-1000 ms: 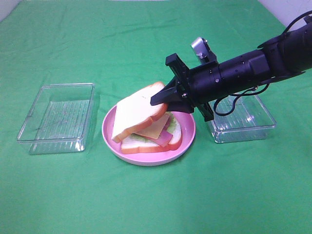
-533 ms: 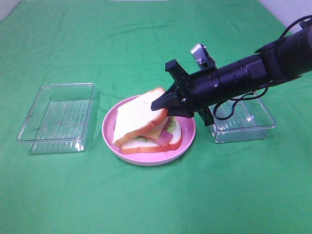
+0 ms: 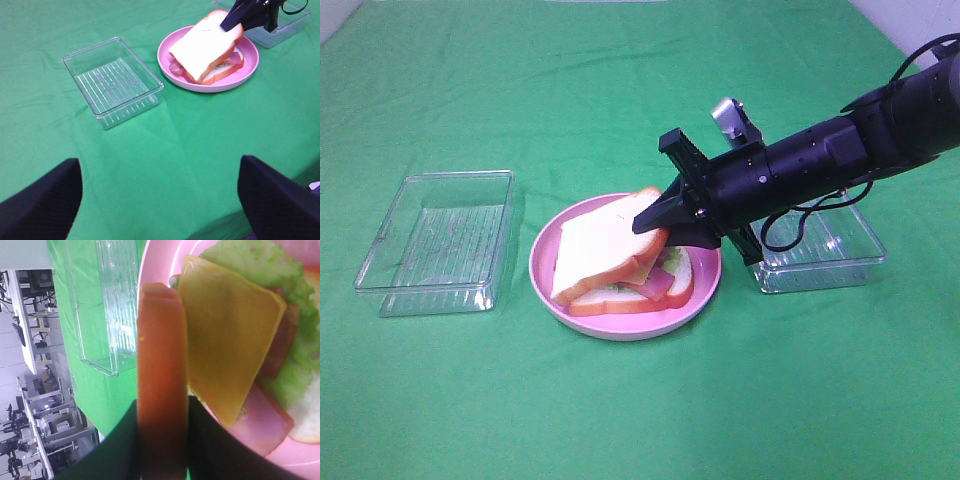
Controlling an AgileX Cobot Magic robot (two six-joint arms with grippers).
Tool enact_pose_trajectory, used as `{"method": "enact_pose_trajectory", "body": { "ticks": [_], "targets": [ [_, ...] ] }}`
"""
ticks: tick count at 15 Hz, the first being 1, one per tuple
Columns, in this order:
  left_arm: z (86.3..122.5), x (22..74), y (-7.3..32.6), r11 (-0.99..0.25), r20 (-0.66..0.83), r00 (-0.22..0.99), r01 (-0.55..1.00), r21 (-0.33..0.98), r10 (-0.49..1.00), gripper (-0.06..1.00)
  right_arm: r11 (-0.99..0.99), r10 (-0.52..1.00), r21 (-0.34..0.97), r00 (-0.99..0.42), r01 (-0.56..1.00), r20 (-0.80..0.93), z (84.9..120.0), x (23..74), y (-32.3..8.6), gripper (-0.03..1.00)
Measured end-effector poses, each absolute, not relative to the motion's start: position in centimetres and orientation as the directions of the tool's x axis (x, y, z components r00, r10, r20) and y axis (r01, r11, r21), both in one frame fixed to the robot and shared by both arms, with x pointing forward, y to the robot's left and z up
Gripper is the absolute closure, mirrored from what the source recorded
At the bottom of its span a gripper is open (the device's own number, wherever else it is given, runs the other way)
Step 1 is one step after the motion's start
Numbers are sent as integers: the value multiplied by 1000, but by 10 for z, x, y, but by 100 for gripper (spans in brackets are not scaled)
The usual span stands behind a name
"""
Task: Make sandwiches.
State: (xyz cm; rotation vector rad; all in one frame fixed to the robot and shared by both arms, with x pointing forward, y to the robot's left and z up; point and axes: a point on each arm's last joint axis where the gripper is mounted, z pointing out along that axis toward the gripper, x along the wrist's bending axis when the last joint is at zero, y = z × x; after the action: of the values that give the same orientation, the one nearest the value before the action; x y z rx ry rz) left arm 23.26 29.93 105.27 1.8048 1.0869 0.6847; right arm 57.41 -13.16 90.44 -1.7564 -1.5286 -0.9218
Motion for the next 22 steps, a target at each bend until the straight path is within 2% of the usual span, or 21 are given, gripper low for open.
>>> {"method": "enact_pose_trajectory", "body": {
  "ticks": [4,6,9,14,18,22],
  "targets": [
    [1053,233,299,-215,11,462,393,894,887,14,-124,559,-9,77,992,826,904,574,-132,33],
    [1053,233,299,-215,11,462,393,894,887,14,-100,574,5,53,995,817,903,572,-132,24],
    [1053,233,299,-215,11,462,393,894,887,14,-47,639,83,-34,995,768,910,571,-137,22],
    [1053,233,299,-215,11,462,393,894,887,14,-2,764,268,-171,963,622,941,570,-151,22],
    [1053,233,299,-215,11,462,393,894,887,14,92,816,357,-276,929,509,988,553,-163,22],
    [1053,233,299,-215,11,462,393,894,887,14,217,877,412,-363,885,316,1043,508,-190,22]
  ]
}}
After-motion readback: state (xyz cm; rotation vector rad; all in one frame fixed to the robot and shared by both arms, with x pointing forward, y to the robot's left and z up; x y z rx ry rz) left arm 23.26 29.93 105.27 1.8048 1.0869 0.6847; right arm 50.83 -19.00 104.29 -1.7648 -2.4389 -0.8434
